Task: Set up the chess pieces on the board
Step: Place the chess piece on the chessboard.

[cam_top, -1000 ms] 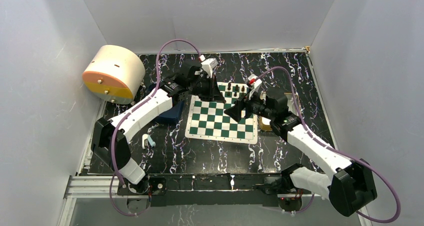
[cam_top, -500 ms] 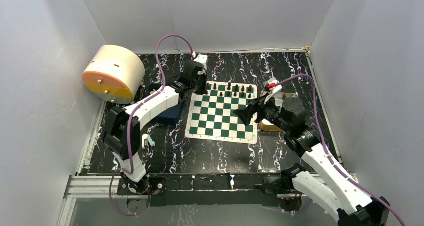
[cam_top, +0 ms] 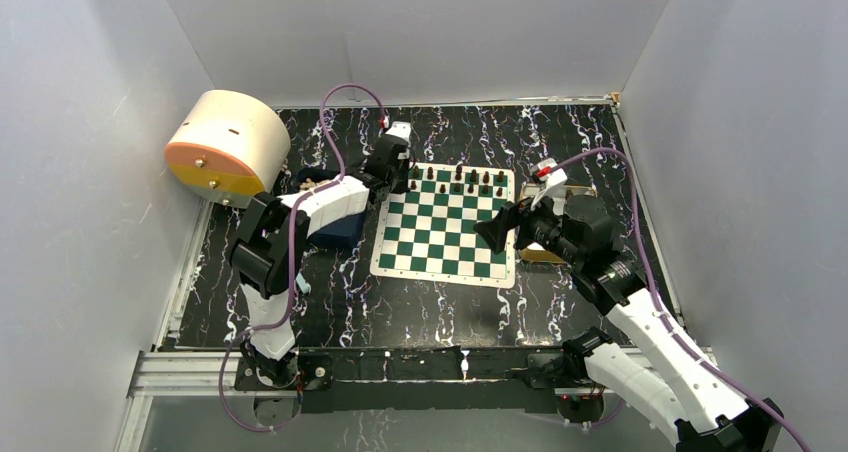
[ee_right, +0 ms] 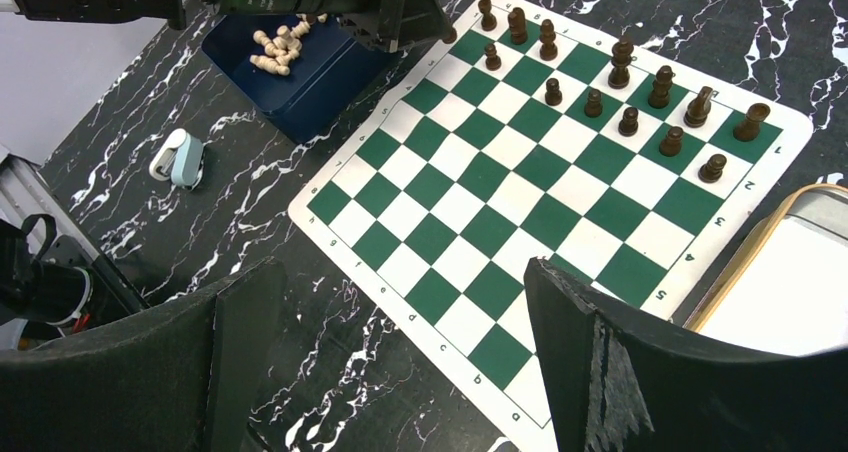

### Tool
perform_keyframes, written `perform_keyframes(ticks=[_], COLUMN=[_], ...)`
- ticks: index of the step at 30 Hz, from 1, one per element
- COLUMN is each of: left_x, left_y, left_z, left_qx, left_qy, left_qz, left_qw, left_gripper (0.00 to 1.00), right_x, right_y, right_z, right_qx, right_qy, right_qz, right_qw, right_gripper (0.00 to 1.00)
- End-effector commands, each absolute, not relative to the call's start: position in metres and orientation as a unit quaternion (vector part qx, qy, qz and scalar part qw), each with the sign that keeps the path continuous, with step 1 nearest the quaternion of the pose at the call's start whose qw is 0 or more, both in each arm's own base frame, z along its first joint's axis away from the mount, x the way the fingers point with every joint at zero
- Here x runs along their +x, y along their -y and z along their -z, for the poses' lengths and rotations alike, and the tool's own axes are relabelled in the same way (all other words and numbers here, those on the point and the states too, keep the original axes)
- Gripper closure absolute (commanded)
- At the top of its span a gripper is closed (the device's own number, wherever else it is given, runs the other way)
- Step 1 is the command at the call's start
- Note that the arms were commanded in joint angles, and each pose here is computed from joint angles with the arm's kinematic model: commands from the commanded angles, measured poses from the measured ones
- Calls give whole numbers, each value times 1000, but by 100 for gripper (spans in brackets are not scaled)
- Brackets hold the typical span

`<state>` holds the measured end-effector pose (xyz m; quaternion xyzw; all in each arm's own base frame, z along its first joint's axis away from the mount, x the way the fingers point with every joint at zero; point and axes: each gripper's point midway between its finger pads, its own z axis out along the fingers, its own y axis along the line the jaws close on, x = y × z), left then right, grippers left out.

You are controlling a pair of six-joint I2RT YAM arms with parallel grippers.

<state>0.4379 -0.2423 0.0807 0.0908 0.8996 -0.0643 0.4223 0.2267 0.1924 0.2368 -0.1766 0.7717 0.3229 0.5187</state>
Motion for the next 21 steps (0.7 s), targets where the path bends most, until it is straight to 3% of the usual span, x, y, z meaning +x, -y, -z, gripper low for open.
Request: perform_keyframes(ticks=[1, 21], left_x=[456, 464], left_y=[237, 235], left_z=[-91, -60], left_qx=[77, 69], left_qy=[-885, -893], left_qz=[68, 86], left_qw=[454, 436], left_gripper=[100, 99], right_x=[230, 239], right_y=[-194, -195], right_z=[-273, -275], right_qx=[-170, -164], right_qy=[-747, -754], right_qz=[-334, -326], right_qw=[549, 546], right_gripper=[1, 1])
